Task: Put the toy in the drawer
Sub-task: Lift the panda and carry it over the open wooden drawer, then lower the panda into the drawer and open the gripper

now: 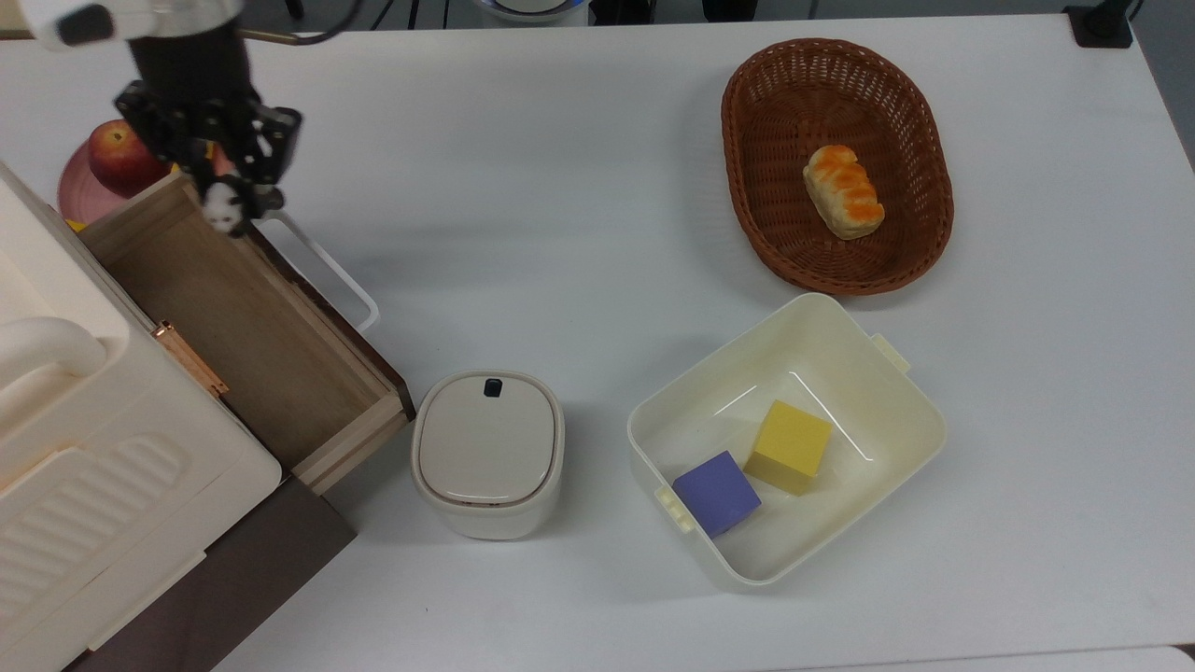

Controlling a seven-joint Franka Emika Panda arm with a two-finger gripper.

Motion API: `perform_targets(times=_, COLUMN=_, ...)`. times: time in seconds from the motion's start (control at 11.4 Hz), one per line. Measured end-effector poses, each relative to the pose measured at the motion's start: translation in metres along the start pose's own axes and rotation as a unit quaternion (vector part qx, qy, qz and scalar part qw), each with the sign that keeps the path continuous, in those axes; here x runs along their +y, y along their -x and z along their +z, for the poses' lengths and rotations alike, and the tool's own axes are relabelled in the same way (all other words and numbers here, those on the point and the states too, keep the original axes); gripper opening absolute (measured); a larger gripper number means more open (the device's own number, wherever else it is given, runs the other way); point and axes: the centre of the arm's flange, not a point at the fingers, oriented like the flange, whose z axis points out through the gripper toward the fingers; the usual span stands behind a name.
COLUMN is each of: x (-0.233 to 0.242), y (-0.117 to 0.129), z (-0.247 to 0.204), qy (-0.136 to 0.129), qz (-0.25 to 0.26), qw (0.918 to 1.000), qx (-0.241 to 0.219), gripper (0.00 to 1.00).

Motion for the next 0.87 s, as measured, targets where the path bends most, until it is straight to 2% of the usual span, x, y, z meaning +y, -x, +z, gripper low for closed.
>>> perform_targets(times=0.17, x=0.02, y=-0.007, z=-0.003, qy=-0.001, qz=0.025, qw=0.999, qx=0.038, gripper=0.41)
perform_targets(times=0.87, x=0.028, y=-0.033, z=0.045, qy=-0.003, qz=0.04, qw=0.9977, qx=0.054, gripper=0.41)
